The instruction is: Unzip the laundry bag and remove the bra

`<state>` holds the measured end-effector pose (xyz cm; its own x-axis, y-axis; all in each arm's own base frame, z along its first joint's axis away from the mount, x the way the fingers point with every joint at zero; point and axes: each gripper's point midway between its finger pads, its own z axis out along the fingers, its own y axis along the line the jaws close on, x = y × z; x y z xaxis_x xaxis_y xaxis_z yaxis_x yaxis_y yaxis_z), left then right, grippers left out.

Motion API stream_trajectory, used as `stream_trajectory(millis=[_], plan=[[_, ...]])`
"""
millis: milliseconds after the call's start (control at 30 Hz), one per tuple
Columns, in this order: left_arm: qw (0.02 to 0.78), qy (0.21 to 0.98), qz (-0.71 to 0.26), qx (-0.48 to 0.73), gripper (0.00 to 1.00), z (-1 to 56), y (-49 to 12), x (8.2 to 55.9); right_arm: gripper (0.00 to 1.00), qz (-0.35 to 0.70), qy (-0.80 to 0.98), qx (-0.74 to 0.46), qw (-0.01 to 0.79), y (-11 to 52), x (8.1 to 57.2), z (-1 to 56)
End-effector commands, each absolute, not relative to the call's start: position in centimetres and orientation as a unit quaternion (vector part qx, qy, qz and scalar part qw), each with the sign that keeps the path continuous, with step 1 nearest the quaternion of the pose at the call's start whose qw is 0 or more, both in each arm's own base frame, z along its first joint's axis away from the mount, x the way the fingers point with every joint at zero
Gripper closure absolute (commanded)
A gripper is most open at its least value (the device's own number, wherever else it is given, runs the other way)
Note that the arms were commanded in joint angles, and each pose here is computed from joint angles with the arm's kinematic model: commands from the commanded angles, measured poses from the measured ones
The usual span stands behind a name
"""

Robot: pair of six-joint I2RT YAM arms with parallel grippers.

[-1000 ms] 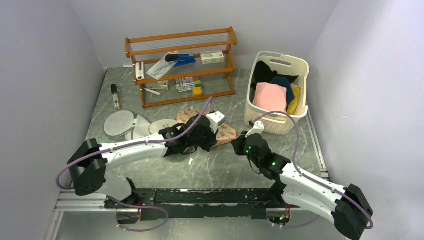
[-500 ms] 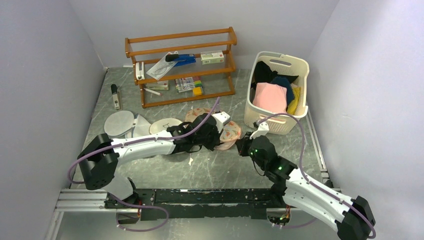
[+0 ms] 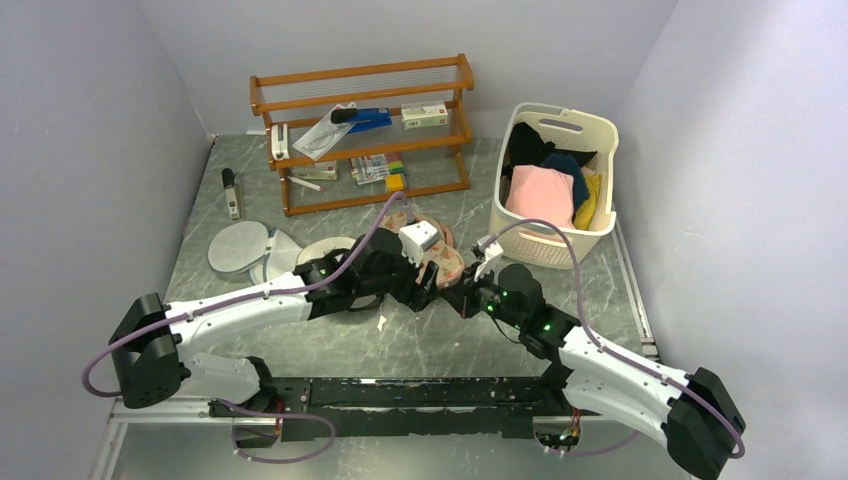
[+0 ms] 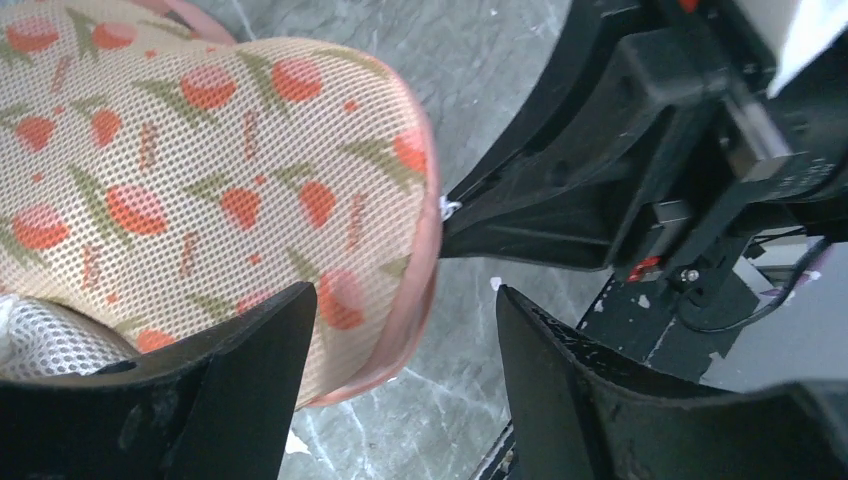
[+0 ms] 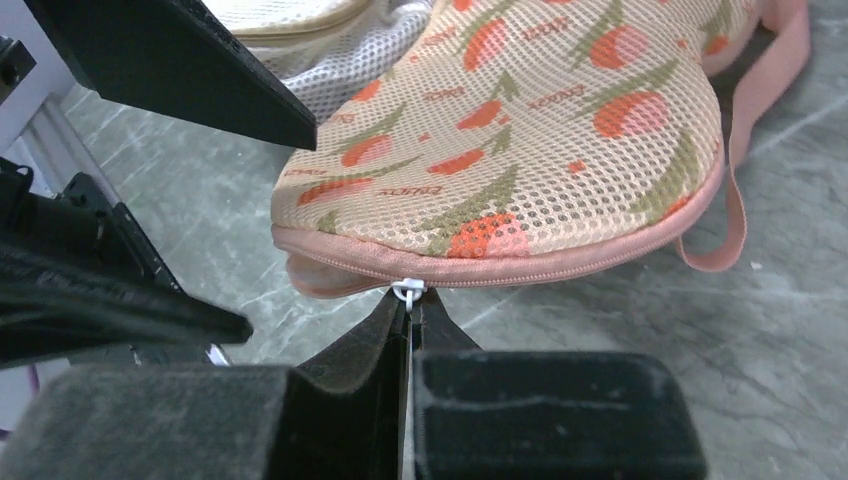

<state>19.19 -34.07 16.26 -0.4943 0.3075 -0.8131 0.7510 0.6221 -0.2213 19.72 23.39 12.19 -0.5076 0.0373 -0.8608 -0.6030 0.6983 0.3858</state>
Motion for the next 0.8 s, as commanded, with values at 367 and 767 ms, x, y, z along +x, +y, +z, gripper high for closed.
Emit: stream_trajectory(millis=[367, 767], plan=[[0.385, 0.814, -0.269, 0.342, 0.47, 15.2, -35.8, 20.3, 1.0, 0.416, 0.747, -0.194, 0.481, 25.4, 18.9, 15.7], [0.388, 0.828, -0.241, 0.326, 0.93, 14.8, -34.2, 20.5, 1.0, 0.376, 0.768, -0.179, 0.486, 24.6, 20.1, 14.6]])
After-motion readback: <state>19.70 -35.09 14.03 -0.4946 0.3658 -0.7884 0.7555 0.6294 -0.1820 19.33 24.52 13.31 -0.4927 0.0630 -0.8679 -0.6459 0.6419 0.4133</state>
